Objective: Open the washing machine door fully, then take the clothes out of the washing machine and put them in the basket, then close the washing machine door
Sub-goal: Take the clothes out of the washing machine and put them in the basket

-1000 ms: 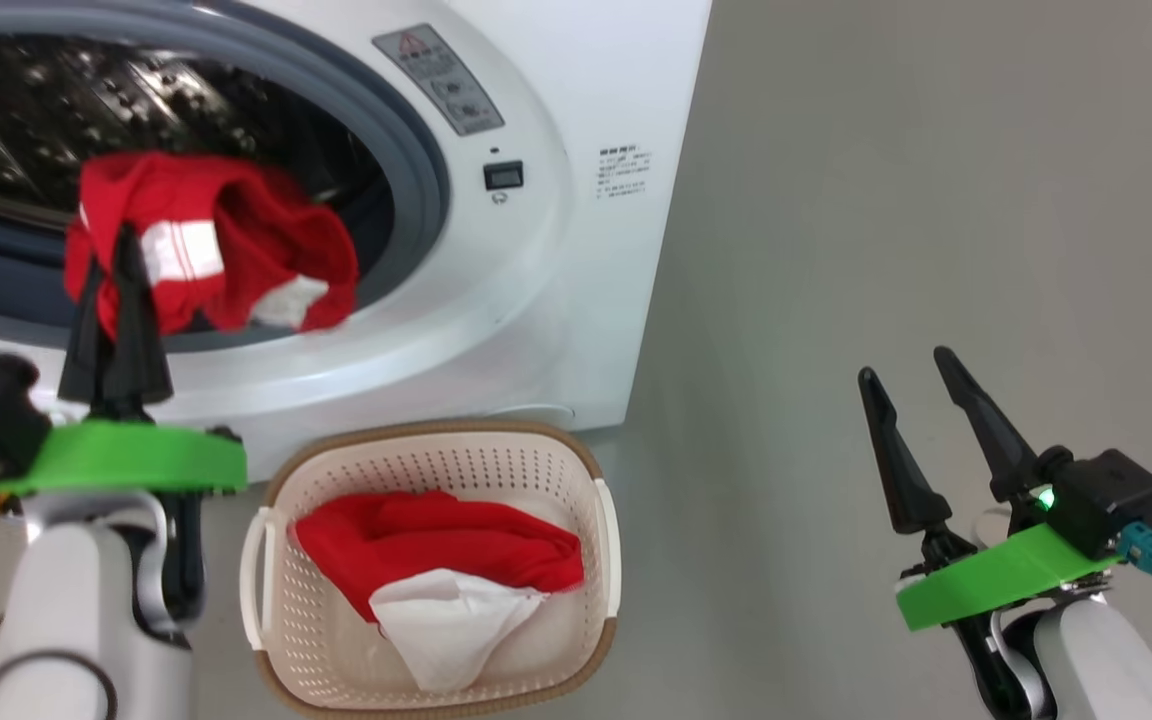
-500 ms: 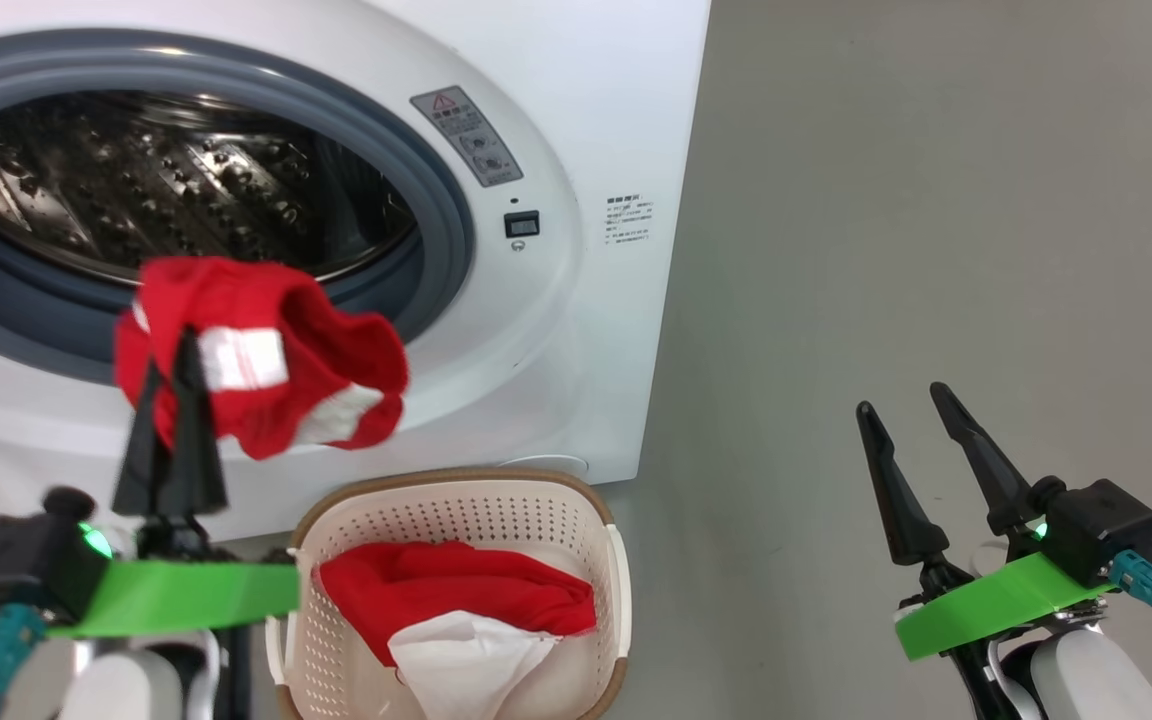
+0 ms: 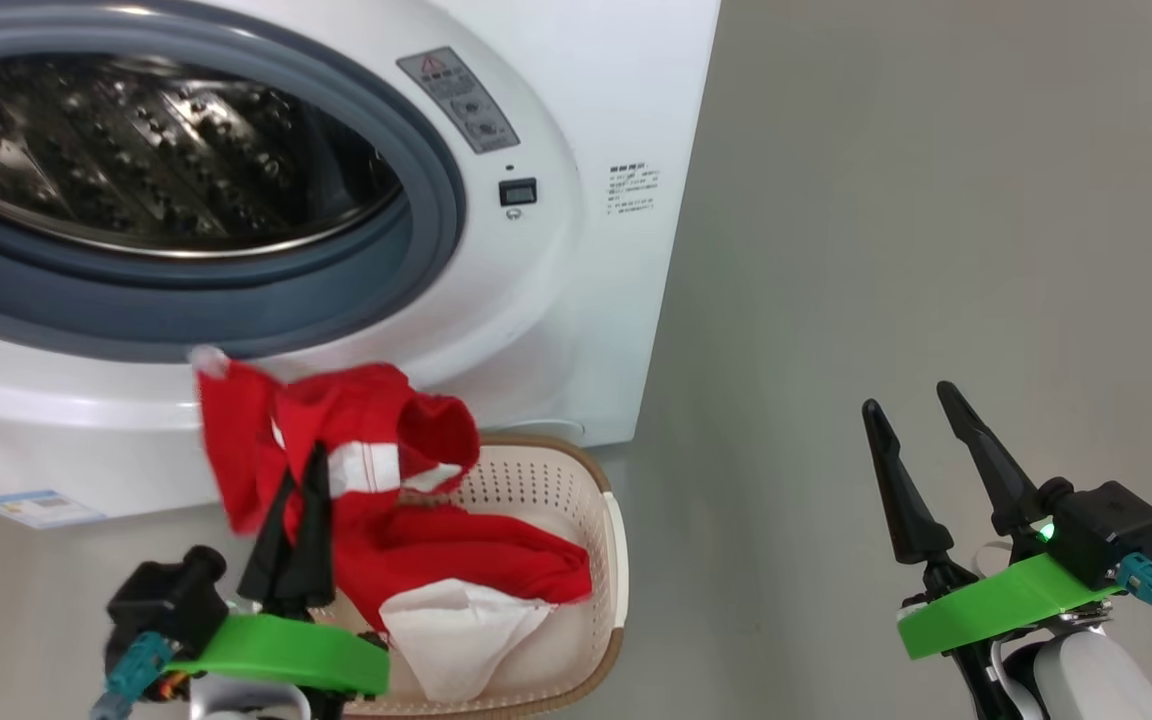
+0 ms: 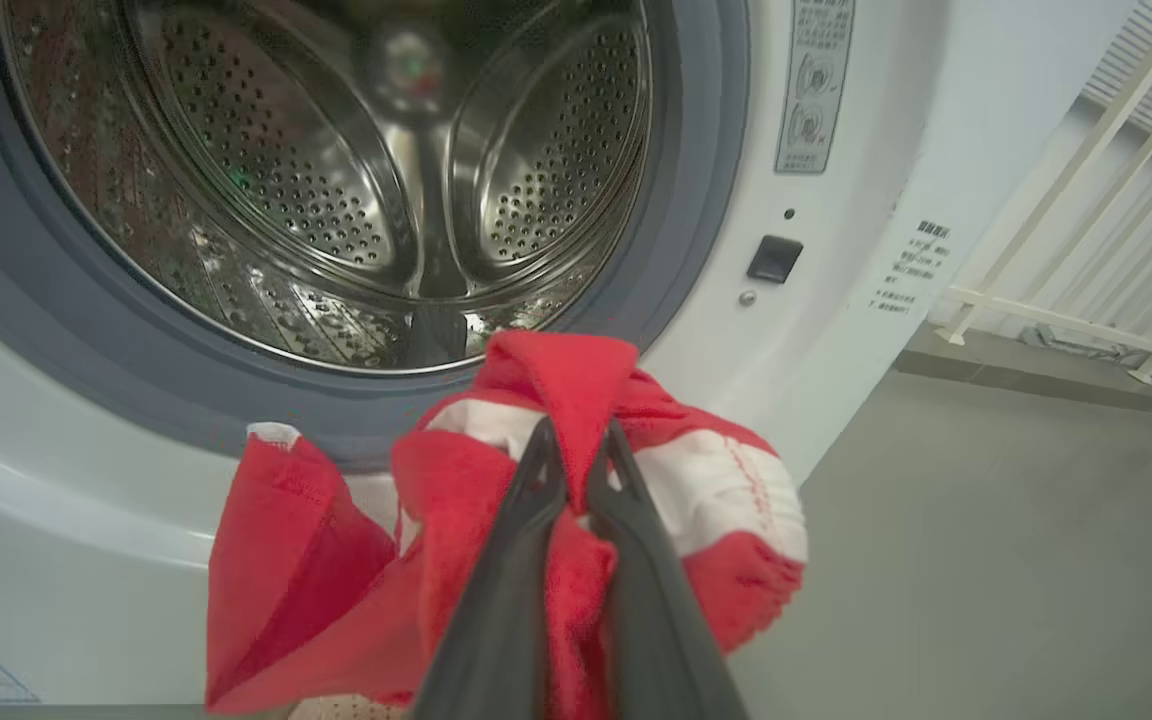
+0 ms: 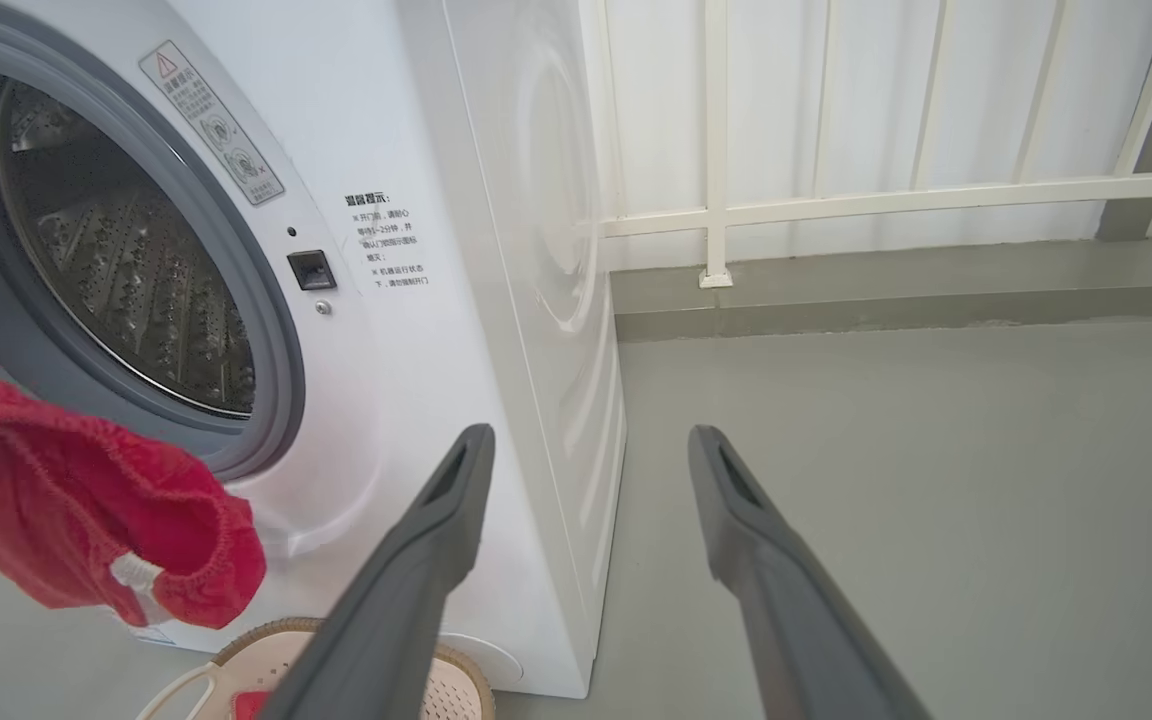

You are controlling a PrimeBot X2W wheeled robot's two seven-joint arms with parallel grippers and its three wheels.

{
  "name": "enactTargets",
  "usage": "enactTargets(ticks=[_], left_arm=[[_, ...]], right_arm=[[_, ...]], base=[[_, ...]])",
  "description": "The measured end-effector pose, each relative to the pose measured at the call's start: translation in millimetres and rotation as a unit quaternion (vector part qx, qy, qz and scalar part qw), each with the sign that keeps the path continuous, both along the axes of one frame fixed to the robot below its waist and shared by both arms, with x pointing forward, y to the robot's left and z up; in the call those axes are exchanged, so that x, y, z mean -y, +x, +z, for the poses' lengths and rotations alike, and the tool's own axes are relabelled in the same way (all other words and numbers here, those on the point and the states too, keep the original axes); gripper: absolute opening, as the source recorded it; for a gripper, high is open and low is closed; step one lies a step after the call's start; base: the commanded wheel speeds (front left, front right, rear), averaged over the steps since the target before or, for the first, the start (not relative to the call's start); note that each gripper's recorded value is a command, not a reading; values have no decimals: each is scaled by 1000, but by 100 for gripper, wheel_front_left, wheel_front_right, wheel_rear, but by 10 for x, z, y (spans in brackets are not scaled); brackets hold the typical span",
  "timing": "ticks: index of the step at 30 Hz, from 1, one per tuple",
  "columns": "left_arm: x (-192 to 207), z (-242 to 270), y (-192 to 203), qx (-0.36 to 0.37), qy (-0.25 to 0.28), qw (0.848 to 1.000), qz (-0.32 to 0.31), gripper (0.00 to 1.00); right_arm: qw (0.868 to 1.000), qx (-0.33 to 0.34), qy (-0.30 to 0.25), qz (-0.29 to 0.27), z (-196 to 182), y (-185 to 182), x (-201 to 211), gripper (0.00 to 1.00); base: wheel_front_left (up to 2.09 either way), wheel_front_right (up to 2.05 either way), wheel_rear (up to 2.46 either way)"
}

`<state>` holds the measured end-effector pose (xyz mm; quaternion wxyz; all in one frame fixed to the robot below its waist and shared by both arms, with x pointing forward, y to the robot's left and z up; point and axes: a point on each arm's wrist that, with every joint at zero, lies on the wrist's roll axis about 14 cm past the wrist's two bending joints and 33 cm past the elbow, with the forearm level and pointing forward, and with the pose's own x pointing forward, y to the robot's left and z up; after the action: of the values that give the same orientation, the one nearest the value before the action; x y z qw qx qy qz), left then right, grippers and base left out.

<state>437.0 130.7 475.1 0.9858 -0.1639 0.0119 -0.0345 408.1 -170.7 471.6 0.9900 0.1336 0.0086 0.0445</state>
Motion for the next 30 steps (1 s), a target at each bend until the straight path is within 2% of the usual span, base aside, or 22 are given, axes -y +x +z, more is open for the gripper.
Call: enactTargets(ticks=[7, 14, 19, 30], left_arm=[[167, -712, 17, -110, -23, 993, -24, 0], [363, -1357, -7, -214, -35, 975, -52, 0], [441, -1808, -94, -308, -70, 947, -56, 0], [580, -2444, -158, -437, -46, 895, -83, 0]], right_arm=[[1000, -4, 0, 2, -68, 158, -14, 100], [1000, -15, -2, 5, -187, 291, -21, 100], [1000, -27, -5, 3, -303, 369, 9, 100], [999, -51, 1, 11, -576, 554, -64, 100]], base=[[0, 0, 0], [0, 0, 0], [0, 0, 0], [0, 0, 0]])
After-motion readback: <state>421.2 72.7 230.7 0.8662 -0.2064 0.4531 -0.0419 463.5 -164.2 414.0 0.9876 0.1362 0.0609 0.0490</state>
